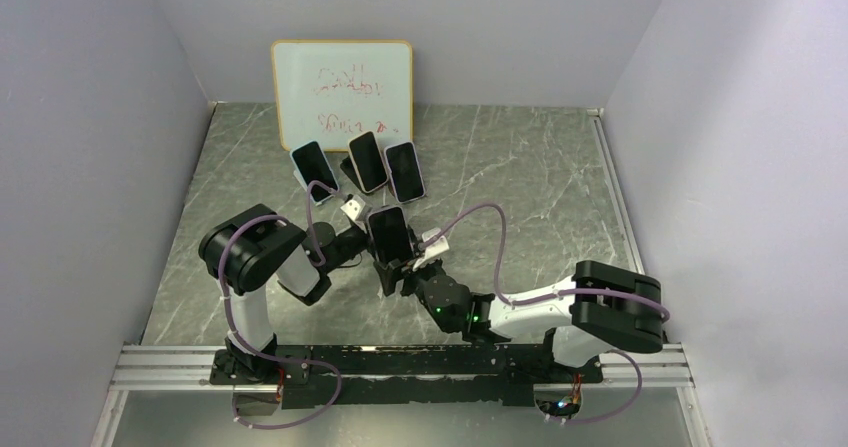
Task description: Place the phone on the phone stand
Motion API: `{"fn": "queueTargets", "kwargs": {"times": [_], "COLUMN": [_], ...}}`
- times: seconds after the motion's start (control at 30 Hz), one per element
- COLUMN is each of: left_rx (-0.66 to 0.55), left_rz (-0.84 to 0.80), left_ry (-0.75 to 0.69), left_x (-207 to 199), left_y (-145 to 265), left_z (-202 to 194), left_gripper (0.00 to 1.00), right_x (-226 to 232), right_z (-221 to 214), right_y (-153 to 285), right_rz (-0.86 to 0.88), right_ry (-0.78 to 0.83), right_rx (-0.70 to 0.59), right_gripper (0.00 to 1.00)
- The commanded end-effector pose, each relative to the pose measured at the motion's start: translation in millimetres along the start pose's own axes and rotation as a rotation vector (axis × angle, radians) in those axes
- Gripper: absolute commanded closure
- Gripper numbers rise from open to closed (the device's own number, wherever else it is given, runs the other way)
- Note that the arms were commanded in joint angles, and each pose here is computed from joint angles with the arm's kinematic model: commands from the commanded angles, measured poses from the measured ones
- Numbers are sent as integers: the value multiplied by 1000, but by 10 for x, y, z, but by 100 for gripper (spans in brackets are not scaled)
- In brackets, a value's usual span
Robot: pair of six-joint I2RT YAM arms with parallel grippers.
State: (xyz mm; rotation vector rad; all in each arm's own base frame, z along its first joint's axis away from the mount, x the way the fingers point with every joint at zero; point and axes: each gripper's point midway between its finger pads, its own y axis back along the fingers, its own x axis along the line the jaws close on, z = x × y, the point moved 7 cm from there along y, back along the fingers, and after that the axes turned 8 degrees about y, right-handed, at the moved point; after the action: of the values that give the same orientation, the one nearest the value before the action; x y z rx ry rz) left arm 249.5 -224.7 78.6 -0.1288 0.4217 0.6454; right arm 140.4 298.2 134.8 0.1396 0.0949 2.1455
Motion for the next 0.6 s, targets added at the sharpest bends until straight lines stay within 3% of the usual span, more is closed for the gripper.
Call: {"fn": "queueTargets", "kwargs": {"times": [0.0,0.27,0.33,0.37,0.4,0.43,0.47,0.57], "left_rx": [-279,-266,-257,-249,-241,-233,-222,-188], "left_rz": [120,117,114,110,104,98,89,71], "left_ry": [30,18,9,4,-3,-12,-18,-25], "left_x": [146,156,158,158,157,155,155,165], "left_y": [104,96,83,74,64,51,42,-4], "left_z": [393,372,371,366,363,359,353,336], "left_gripper": [95,95,95,95,95,95,95,95], "right_x": [-311,-286,-279,-277,-270,-269,-277,-308], "right_z": [-168,-226,-231,-223,-221,-203,-181,-127], "right_y": [0,-22,-23,-18,-10,0,11,70], "right_rz": [-285,-293,-282,-275,-259,-244,-235,-213], "right_ry": [-46,-13,-2,3,9,23,41,49], "right_rx": [10,20,24,26,30,29,26,21], "right_gripper": [63,61,49,36,29,7,1,0]}}
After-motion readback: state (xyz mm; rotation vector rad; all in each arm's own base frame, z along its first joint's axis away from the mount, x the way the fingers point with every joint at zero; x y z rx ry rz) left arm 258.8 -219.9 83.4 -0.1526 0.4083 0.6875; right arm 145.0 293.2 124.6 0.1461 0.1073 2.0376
